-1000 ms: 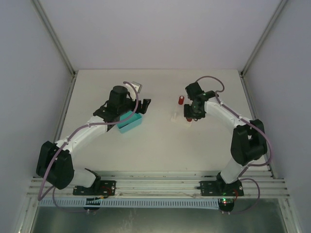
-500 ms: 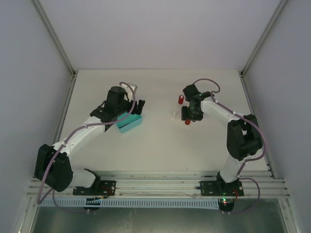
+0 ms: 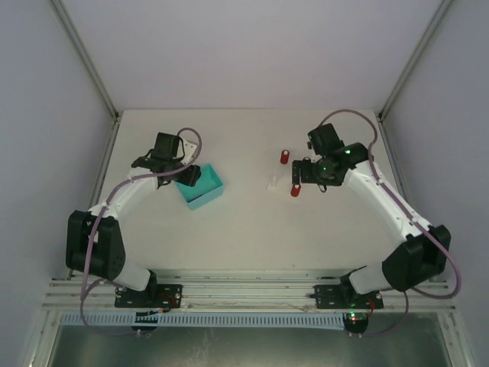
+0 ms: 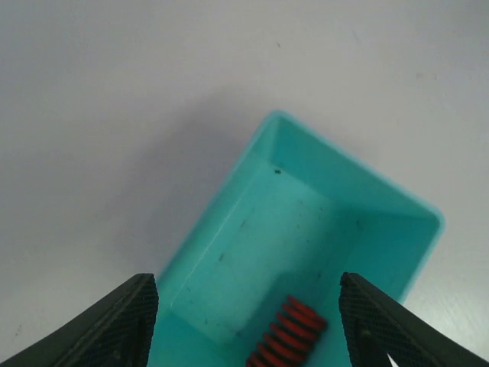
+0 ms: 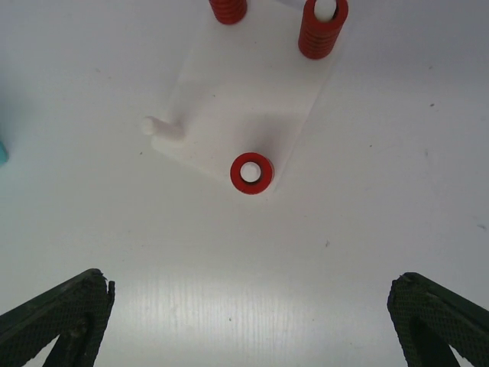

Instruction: Install the large spring

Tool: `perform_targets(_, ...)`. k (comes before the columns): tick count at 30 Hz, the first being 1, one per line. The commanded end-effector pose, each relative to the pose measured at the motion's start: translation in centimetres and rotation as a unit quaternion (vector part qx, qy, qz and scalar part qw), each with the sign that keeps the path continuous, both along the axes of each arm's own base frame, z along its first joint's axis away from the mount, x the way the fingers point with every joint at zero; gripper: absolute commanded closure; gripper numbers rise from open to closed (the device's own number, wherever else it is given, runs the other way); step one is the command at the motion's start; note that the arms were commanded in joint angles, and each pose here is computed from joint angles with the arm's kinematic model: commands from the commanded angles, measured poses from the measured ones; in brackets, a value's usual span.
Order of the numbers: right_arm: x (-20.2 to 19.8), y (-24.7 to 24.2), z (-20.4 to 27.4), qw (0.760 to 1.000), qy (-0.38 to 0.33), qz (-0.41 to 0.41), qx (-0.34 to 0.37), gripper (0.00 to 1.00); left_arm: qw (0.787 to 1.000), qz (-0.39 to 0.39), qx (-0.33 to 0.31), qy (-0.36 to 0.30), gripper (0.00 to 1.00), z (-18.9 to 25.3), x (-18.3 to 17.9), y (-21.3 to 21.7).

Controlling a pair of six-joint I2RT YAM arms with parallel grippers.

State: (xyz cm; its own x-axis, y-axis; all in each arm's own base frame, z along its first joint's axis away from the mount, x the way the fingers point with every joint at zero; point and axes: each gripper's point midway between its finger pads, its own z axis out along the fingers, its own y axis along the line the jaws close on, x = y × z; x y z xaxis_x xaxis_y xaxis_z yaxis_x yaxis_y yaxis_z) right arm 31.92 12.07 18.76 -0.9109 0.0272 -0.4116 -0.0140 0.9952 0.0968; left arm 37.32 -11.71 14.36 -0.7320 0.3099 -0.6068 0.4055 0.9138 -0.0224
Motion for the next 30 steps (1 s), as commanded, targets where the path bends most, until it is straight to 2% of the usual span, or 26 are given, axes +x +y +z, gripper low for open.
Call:
perform_targets(1, -2.0, -1.0, 2.7, 1.0, -0.002, -0.008, -0.002, 0.01, 0.993, -0.109, -0.029, 0.044, 0.35, 0.0, -2.1, -2.0)
perform_targets(3, -2.2, -1.1, 3.7, 1.0, -0.01, -0.011, 0.001, 0.01, 0.983, -0.166, -0.054, 0.053, 0.42, -0.3, -3.3, -3.5)
perform_targets(6, -2.2, -1.3, 4.6, 1.0, -0.018, -0.015, 0.001, 0.01, 0.979, -0.188, -0.047, 0.057, 0.66, -1.2, -3.8, -3.8)
perform_targets(7, -2.2, -1.4, 4.8, 1.0, -0.02, -0.016, 0.0, 0.01, 0.978, -0.194, -0.047, 0.06, 0.7, -1.3, -4.0, -3.9)
perform_targets(15, -1.7, -1.5, 4.7, 0.999, -0.025, -0.028, -0.001, 0.01, 0.977, -0.205, -0.004, 0.055, 0.61, -3.2, -4.1, -4.9)
perform_targets(22, -1.9, -0.8, 4.0, 0.998, -0.023, -0.05, 0.035, 0.01, 0.98, -0.188, 0.018, 0.063, 0.61, -4.8, -3.6, -5.4)
perform_targets(30, -2.2, -1.3, 4.4, 0.998, -0.031, -0.052, 0.026, 0.01, 0.98, -0.18, 0.023, 0.082, 0.64, -6.8, -4.0, -6.5)
